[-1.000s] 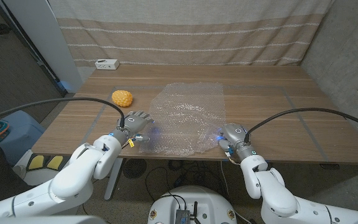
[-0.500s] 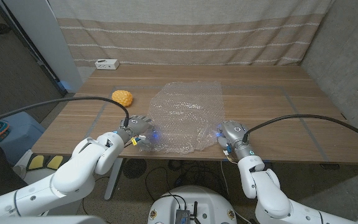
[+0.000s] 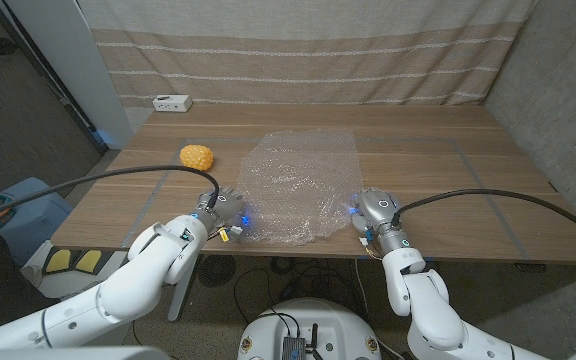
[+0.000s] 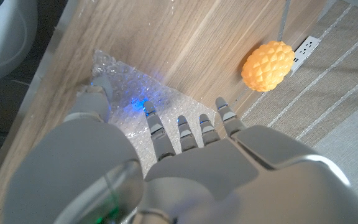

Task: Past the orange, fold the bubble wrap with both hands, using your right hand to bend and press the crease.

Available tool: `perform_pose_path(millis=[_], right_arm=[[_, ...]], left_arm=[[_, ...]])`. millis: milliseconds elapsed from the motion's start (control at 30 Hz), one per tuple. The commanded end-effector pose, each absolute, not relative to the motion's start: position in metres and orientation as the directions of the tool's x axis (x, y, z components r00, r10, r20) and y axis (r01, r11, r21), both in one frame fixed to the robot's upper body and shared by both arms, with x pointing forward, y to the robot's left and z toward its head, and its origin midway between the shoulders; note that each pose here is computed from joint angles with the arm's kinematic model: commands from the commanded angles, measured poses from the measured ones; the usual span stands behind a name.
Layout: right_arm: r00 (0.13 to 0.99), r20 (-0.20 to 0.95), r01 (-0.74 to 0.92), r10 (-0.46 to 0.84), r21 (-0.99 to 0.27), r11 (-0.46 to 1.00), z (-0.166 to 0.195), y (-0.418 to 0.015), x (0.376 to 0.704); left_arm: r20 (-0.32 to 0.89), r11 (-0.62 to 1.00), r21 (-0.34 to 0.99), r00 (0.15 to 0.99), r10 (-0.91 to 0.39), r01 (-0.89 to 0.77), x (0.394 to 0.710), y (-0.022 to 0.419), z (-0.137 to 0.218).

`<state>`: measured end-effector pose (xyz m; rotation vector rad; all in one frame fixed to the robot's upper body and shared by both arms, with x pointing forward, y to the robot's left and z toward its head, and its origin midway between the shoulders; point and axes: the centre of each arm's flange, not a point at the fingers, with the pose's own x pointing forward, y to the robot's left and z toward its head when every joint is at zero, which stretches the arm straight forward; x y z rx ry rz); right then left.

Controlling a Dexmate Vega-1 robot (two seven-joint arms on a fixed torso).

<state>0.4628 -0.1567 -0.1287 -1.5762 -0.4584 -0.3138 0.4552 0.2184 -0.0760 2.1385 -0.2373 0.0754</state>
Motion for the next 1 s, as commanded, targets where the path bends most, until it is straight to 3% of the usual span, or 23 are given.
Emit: perform_pose_path(millis=[33, 200, 433, 700, 1000], right_arm=[[0.874, 0.475, 0.479, 0.100, -0.878, -0.013, -0.127, -0.160, 0.461], [0.870, 0.481, 0.485, 0.103, -0.874, -0.011, -0.127, -0.161, 0.460], [0.868, 0.486, 0.489, 0.104, -0.872, -0.003, -0.128, -0.163, 0.459], [0.873, 0.483, 0.481, 0.065, -0.876, 0.040, -0.130, -0.169, 0.456], [0.863, 0.505, 0.488, 0.007, -0.836, 0.251, -0.123, -0.186, 0.442]], left_arm=[[0.111, -0.587, 0.797, 0.989, -0.095, -0.145, 0.471, 0.218, -0.103], [0.146, -0.562, 0.808, 0.984, -0.103, -0.179, 0.471, 0.219, -0.110], [0.313, -0.564, 0.756, 0.940, -0.134, -0.332, 0.463, 0.218, -0.113], [0.445, -0.461, 0.762, 0.885, -0.136, -0.453, 0.454, 0.226, -0.102], [0.396, -0.191, 0.888, 0.906, -0.147, -0.419, 0.454, 0.239, -0.070]])
